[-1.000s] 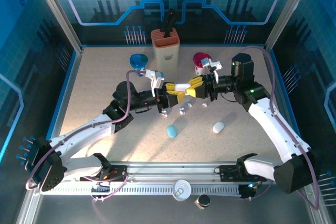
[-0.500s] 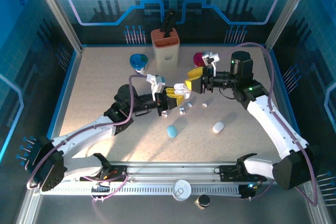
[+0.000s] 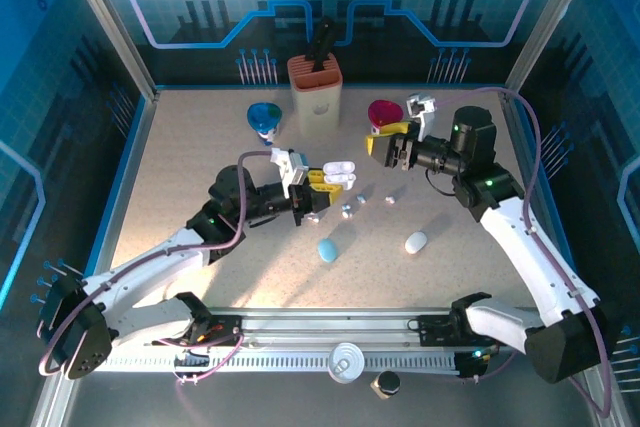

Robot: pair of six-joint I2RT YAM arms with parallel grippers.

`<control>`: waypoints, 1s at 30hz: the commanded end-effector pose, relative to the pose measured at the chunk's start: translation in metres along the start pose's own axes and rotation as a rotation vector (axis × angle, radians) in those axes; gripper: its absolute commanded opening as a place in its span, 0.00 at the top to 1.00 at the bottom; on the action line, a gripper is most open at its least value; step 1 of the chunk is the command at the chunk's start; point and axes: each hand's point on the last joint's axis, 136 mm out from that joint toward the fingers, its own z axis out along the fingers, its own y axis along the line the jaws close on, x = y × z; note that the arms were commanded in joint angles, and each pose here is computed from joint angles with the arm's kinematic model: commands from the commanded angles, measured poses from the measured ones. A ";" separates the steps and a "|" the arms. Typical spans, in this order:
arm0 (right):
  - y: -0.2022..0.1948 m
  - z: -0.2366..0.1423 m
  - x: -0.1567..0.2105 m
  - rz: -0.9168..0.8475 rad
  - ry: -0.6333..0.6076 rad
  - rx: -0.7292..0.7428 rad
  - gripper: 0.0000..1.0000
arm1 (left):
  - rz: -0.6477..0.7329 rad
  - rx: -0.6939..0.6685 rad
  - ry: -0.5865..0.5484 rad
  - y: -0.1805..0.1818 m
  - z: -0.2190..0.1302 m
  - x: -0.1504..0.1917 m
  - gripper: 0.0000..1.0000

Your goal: Insert the wireless bluetooth earbuds into the charging case

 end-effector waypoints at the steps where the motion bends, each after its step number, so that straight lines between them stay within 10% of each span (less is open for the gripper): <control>1: -0.046 -0.002 0.026 0.172 0.050 0.215 0.35 | 0.039 -0.072 -0.040 0.011 -0.005 -0.002 1.00; 6: -0.077 0.009 0.062 0.381 0.095 0.323 0.42 | -0.024 -0.208 -0.157 0.042 -0.023 -0.001 1.00; 30: -0.038 0.129 0.236 0.518 0.789 0.273 0.52 | -0.010 -0.263 -0.039 0.068 -0.082 0.043 1.00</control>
